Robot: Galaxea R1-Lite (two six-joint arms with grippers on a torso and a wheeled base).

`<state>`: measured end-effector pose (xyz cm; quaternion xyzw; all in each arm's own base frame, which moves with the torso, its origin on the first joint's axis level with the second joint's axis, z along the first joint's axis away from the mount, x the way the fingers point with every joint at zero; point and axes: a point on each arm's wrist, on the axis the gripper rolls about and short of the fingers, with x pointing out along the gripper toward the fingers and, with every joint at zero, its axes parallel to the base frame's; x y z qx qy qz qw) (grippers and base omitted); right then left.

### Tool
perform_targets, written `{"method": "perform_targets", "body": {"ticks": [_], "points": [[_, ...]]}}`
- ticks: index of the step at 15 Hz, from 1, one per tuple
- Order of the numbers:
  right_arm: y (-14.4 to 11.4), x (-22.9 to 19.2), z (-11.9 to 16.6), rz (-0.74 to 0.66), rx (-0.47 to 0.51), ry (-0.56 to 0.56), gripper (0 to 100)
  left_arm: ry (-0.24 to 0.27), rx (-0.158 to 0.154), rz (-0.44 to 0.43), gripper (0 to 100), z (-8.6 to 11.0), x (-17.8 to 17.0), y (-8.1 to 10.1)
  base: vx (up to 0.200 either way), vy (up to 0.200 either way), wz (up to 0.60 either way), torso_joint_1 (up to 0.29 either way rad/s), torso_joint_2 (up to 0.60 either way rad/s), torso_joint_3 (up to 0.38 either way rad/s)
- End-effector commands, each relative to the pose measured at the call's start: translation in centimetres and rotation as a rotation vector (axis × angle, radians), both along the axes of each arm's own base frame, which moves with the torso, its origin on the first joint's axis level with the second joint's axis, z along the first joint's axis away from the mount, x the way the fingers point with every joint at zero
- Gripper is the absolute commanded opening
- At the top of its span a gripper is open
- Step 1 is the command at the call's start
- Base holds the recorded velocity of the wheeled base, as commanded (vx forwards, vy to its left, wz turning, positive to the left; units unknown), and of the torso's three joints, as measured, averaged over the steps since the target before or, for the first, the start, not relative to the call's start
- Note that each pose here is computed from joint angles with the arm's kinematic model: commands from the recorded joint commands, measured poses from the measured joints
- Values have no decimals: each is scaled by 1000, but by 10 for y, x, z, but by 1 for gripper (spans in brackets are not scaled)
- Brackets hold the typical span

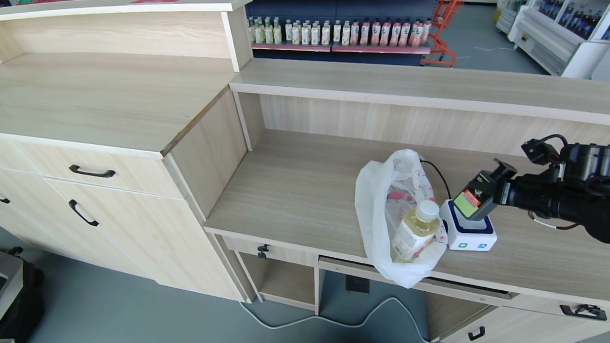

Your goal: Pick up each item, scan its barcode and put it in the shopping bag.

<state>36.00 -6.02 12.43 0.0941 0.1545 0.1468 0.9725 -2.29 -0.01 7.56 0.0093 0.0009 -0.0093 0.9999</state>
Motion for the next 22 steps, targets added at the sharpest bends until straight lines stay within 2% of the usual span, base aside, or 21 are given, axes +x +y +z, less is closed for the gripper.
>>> {"method": "perform_targets", "body": {"ticks": [1, 8, 18, 22], "points": [[3, 11, -6, 14, 0, 1, 0, 0, 0, 0, 100, 0, 0, 0, 0, 0, 0, 0, 0, 0], [14, 18, -20, 57, -16, 24, 0, 0, 0, 0, 100, 0, 0, 0, 0, 0, 0, 0, 0, 0], [14, 26, -36, 66, -30, 26, 0, 0, 0, 0, 100, 0, 0, 0, 0, 0, 0, 0, 0, 0], [13, 28, -23, 64, -38, -19, 0, 1, 0, 0, 100, 0, 0, 0, 0, 0, 0, 0, 0, 0]]}}
